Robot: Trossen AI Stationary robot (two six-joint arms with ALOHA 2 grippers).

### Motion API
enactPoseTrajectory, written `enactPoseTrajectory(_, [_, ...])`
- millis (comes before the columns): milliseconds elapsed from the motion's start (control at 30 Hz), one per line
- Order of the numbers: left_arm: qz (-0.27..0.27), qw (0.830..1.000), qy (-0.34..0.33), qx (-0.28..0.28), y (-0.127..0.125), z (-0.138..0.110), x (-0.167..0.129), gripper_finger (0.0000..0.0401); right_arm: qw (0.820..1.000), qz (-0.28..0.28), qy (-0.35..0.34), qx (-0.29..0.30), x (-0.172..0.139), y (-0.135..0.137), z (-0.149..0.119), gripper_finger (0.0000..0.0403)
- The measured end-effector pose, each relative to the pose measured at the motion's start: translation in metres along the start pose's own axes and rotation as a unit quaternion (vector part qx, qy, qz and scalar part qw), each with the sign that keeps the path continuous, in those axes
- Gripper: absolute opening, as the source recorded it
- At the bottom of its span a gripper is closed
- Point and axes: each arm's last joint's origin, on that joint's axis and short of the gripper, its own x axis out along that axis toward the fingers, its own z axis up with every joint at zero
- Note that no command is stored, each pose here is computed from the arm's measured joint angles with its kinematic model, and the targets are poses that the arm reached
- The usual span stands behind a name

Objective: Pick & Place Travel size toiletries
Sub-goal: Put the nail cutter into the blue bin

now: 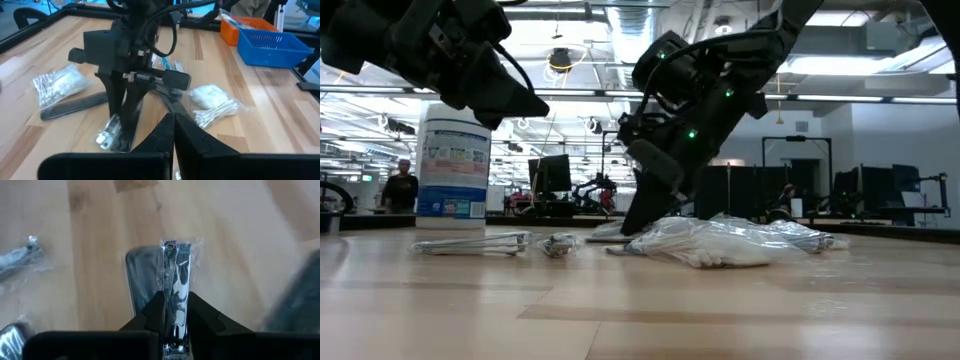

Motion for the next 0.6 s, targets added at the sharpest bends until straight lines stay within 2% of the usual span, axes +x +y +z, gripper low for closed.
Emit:
enactPoseTrajectory(200, [-0.001, 1.0, -0.004, -0.003, 0.0, 0.001, 0.0, 0.0003, 0.999, -0.031, -0.036, -0.006, -0.034, 0.011, 0.015, 0.0045])
enactPoseTrajectory(400, [-0.002, 1.0, -0.004, -0.01, -0.001, 0.001, -0.001, 0.0003, 0.998, -0.01, -0.057, 0.01, -0.07, 0.028, 0.023, 0.0045])
enactPoseTrajectory(600, [-0.008, 1.0, -0.004, -0.015, -0.004, 0.0, -0.001, 0.0003, 0.998, 0.02, -0.024, 0.047, -0.135, 0.055, 0.012, 0.0045])
